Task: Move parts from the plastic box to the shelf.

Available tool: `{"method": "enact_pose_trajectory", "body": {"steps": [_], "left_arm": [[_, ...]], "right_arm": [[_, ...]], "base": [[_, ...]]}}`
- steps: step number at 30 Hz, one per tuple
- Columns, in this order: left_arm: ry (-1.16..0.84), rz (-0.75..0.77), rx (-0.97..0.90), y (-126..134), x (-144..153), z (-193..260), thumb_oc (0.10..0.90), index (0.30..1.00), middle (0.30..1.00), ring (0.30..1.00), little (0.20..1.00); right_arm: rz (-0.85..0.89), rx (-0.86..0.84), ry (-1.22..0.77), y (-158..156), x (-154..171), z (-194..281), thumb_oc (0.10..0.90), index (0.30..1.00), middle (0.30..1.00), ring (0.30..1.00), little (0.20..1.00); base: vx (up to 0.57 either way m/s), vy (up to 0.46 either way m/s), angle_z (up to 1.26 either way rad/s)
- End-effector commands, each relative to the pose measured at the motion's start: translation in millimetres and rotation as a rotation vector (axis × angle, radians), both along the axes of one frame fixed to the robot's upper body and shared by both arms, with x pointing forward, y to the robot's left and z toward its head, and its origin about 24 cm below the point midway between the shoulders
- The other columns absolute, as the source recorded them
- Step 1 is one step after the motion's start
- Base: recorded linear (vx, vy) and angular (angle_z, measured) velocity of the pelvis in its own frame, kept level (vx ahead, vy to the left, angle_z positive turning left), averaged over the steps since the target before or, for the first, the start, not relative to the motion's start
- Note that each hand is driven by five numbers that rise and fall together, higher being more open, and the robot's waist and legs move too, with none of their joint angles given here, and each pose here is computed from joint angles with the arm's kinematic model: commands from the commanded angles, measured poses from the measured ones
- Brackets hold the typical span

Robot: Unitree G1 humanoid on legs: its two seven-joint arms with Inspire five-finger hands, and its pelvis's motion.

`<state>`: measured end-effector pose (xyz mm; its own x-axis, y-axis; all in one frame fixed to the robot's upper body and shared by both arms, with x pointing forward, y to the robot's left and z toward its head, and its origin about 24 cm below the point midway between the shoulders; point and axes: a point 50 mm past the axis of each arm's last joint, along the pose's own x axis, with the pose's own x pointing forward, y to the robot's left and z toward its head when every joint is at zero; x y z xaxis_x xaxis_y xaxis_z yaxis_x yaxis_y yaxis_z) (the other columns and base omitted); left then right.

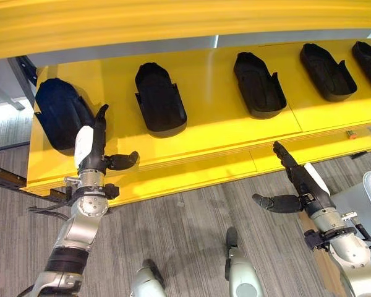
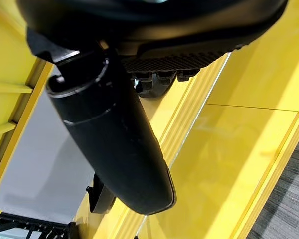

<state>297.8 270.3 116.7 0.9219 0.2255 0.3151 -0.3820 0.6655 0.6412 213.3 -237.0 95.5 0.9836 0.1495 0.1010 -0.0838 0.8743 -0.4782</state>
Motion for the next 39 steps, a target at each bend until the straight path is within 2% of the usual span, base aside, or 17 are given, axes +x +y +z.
{"method": "enact_pose_trajectory", "body": {"steps": [1,15,30,38,39], "left_arm": [[-0.234,0.037,-0.019,-2,14,44,0.9,1.0,1.0,1.0,1.0],[-0.367,0.098,-0.083,-16,19,55,0.9,1.0,1.0,1.0,1.0],[-0.641,0.083,-0.112,-37,18,107,0.9,1.0,1.0,1.0,1.0],[-0.694,0.06,-0.217,-42,26,126,0.9,1.0,1.0,1.0,1.0],[-0.68,0.06,-0.295,-42,33,127,0.9,1.0,1.0,1.0,1.0]], "right_arm": [[0.017,-0.028,-0.225,-6,2,45,0.9,1.0,1.0,1.0,1.0],[0.022,-0.009,-0.249,-3,3,47,0.9,1.0,1.0,1.0,1.0],[0.028,-0.002,-0.29,-1,4,53,0.9,1.0,1.0,1.0,1.0],[0.041,-0.006,-0.283,1,6,53,0.9,1.0,1.0,1.0,1.0],[0.052,-0.008,-0.266,3,6,50,0.9,1.0,1.0,1.0,1.0]], "base": [[0.0,0.0,0.0],[0.0,0.0,0.0],[0.0,0.0,0.0],[0.0,0.001,0.0],[0.0,0.0,0.0]]}}
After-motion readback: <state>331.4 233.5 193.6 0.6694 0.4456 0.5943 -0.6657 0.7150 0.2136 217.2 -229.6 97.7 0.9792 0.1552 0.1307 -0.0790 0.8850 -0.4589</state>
